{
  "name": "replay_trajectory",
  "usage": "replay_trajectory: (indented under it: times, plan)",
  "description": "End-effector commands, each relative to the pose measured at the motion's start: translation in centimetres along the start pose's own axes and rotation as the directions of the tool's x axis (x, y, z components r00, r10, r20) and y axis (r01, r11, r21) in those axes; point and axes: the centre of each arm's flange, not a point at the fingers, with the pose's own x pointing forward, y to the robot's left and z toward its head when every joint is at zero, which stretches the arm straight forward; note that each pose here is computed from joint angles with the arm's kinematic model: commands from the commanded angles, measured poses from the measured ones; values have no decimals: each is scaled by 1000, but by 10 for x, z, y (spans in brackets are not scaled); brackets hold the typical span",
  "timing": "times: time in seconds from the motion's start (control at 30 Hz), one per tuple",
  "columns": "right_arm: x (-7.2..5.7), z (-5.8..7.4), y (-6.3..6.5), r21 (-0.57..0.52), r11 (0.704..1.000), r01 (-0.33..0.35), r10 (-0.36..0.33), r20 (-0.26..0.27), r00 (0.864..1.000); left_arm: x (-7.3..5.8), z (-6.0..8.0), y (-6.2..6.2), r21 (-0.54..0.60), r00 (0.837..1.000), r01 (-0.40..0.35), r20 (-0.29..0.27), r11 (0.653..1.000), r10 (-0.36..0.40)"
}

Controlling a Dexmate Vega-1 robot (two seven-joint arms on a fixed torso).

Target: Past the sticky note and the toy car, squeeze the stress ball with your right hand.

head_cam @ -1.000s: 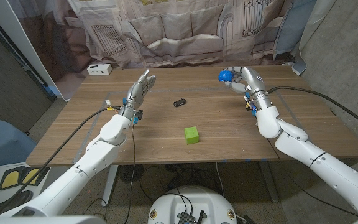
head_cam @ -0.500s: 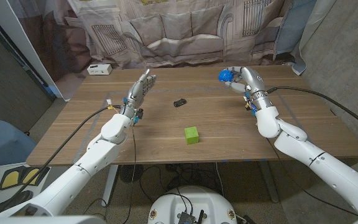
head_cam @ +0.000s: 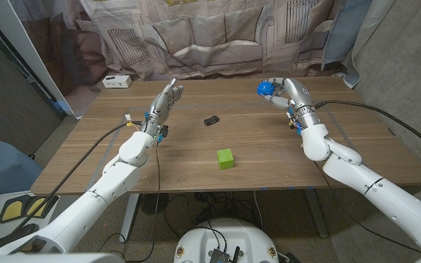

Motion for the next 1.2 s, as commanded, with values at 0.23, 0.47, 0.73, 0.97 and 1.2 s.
replay_trajectory:
  times: [0.23, 0.47, 0.73, 0.97, 1.2]
  plan:
    - [5, 1, -3, -10, 1000, -27, 28, 7, 1000, 5, 9, 5, 16, 1000, -9, 15, 1000, 9]
    - [4, 1, -2, -7, 999, -34, 34, 4, 999, 10, 11, 3, 23, 1000, 2, 15, 1000, -3]
    - [1, 2, -3, -18, 999, -33, 34, 10, 999, 17, 10, 2, 17, 1000, 19, 21, 1000, -19]
    - [-1, 2, -6, -20, 999, -40, 40, 7, 999, 16, 7, 3, 11, 1000, 13, 21, 1000, -13]
    - [-2, 2, -4, -16, 999, -48, 48, 2, 999, 17, 5, 2, 8, 1000, 22, 9, 1000, -22]
